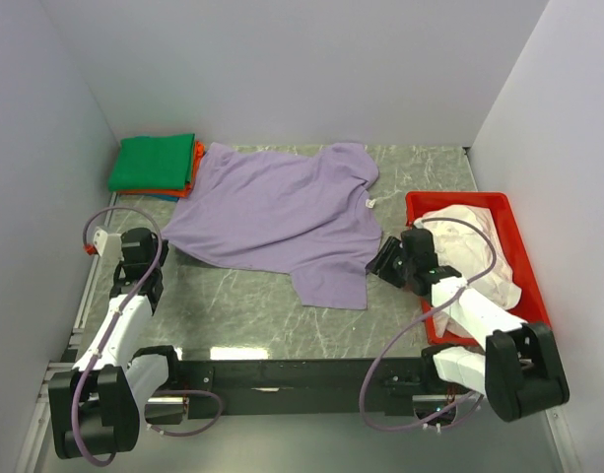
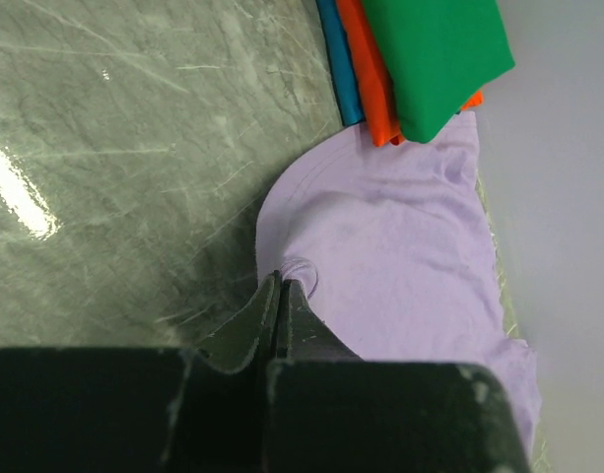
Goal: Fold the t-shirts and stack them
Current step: Flatten the tshirt out, then fold the tshirt
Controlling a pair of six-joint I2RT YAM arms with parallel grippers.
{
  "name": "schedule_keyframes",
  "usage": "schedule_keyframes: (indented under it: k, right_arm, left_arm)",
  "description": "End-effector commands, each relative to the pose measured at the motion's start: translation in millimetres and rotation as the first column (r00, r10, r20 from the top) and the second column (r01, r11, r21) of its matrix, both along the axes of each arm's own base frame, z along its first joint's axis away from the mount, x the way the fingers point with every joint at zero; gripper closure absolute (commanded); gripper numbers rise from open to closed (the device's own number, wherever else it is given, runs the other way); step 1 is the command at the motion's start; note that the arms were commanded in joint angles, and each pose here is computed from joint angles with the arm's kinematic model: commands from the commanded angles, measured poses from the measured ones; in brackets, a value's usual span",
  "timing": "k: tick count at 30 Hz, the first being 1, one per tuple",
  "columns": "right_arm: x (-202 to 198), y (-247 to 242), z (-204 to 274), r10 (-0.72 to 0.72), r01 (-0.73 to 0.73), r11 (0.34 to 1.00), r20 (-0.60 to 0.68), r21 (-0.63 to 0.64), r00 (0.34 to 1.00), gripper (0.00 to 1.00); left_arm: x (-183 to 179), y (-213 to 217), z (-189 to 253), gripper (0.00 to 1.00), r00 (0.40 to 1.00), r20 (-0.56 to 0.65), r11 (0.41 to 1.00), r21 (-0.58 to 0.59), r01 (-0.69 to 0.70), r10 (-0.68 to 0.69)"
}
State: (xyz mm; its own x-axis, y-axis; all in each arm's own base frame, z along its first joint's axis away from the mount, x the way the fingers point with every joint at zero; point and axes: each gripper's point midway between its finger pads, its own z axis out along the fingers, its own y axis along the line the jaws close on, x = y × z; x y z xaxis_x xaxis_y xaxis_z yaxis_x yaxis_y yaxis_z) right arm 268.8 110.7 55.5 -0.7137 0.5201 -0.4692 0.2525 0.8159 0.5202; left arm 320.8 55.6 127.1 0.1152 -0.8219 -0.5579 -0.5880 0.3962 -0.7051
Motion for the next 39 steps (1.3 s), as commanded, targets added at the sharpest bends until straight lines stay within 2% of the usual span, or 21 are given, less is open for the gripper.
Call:
schedule_keyframes:
  k: [1, 9, 13, 16, 17, 20, 26, 28, 29, 39]
  right_arm:
    - [30, 15, 23, -0.013, 0.009, 0.999, 0.094, 0.041, 0.995, 0.46]
    - [37, 25, 10, -0.031, 0.027, 0.998, 0.08, 0.056, 0.996, 0.47]
    - [41, 26, 4, -0.039, 0.034, 0.997, 0.074, 0.063, 0.996, 0.53]
    - [40, 28, 3, -0.034, 0.029, 0.997, 0.075, 0.066, 0.997, 0.66]
    - [37, 26, 1, -0.037, 0.033, 0.998, 0.064, 0.059, 0.997, 0.81]
    - [28, 19, 0, -0.047, 0.045, 0.998, 0.055, 0.035, 0.997, 1.0]
    - [-2, 9, 16, -0.052, 0.047, 0.998, 0.093, 0.046, 0.994, 1.0]
    - [-18, 3, 10, -0.055, 0.053, 0.998, 0.067, 0.039, 0.996, 1.0]
    - [-21, 3, 18, -0.057, 0.052, 0.997, 0.097, 0.054, 0.994, 1.0]
    - [-71, 0, 15, -0.077, 0.066, 0.986, 0.065, 0.153, 0.995, 1.0]
  left_arm:
    - [1, 2, 9, 0.99, 0.999, 0.035, 1.0, 0.011, 0.0, 0.0]
    - [1, 0, 9, 0.99, 0.999, 0.041, 1.0, 0.014, 0.008, -0.008]
    - [1, -1, 5, 0.99, 0.999, 0.031, 1.0, 0.012, 0.014, -0.015]
    - [-1, 1, 4, 0.99, 1.0, 0.026, 1.0, 0.018, 0.009, -0.01]
    - [-1, 1, 4, 0.99, 1.0, 0.027, 1.0, 0.02, 0.01, -0.011]
    - [-3, 1, 1, 0.99, 1.0, 0.022, 1.0, 0.02, 0.011, -0.011]
    - [-7, 0, -6, 0.99, 1.0, 0.004, 1.0, 0.021, 0.014, -0.014]
    - [-8, 0, -6, 0.99, 1.0, 0.004, 1.0, 0.024, 0.012, -0.012]
    - [-8, 1, -7, 0.99, 1.0, 0.001, 1.0, 0.025, 0.011, -0.011]
    - [-25, 4, -15, 0.99, 0.999, -0.04, 0.999, 0.006, -0.033, 0.033]
